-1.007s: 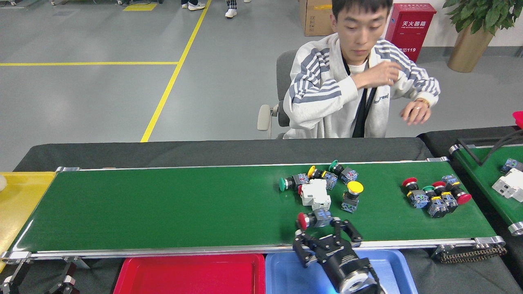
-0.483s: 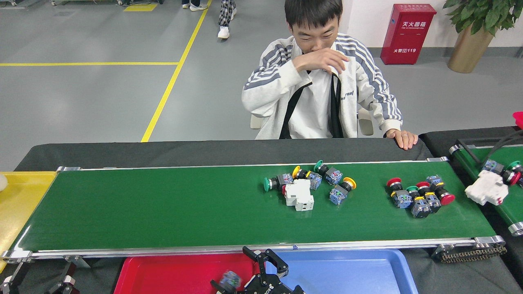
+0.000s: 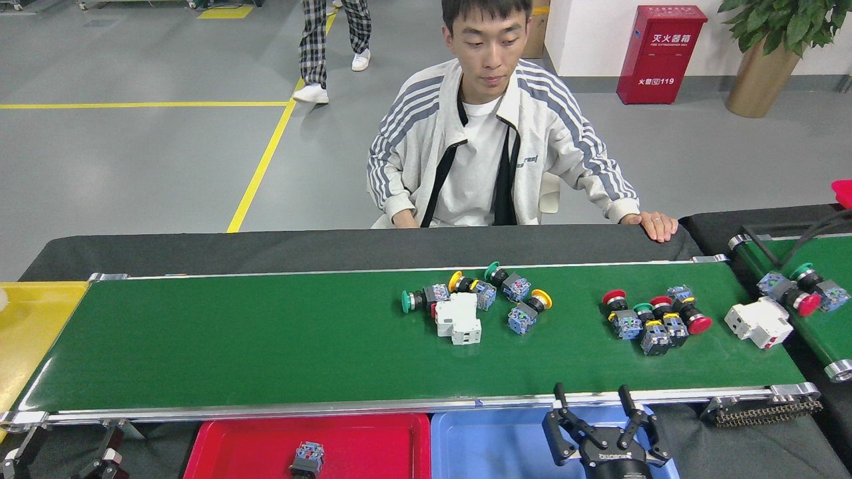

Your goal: Pick switch part from conveyor to tray

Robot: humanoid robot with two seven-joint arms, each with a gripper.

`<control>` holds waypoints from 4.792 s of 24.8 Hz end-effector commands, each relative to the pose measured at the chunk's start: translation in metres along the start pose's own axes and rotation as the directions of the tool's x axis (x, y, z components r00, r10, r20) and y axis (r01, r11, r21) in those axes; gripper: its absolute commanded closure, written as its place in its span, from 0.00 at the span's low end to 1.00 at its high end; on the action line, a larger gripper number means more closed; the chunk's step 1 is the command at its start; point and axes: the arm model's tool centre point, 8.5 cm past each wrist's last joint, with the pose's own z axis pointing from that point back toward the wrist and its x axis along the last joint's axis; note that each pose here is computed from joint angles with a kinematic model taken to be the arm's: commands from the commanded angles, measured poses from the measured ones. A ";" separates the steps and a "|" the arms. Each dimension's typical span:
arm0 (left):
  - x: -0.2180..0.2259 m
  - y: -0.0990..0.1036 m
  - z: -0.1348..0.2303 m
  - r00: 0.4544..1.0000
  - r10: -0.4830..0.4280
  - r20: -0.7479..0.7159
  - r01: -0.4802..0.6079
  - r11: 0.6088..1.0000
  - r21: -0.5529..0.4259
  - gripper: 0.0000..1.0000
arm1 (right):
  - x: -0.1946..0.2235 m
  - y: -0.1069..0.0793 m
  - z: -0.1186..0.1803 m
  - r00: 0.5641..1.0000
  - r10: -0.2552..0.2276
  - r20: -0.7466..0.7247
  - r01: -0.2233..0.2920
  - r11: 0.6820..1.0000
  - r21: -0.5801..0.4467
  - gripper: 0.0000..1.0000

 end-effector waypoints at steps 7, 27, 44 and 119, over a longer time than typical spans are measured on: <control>-0.005 0.009 -0.002 1.000 -0.022 0.002 0.022 1.000 0.022 0.00 | -0.023 -0.010 -0.054 0.994 0.066 -0.087 -0.064 0.998 0.028 0.01; -0.005 0.010 -0.003 1.000 -0.024 0.005 0.024 0.999 0.025 0.00 | 0.010 -0.006 -0.103 0.995 0.092 -0.030 -0.089 0.991 0.105 0.05; -0.006 0.012 -0.004 1.000 -0.027 0.004 0.027 0.999 0.026 0.00 | 0.083 -0.031 -0.092 0.952 0.078 0.296 -0.085 0.996 0.011 0.98; 0.140 0.053 -0.139 0.967 -0.063 0.246 0.043 0.995 0.085 0.94 | 0.076 -0.044 -0.100 0.957 0.024 0.291 -0.020 1.000 -0.016 0.98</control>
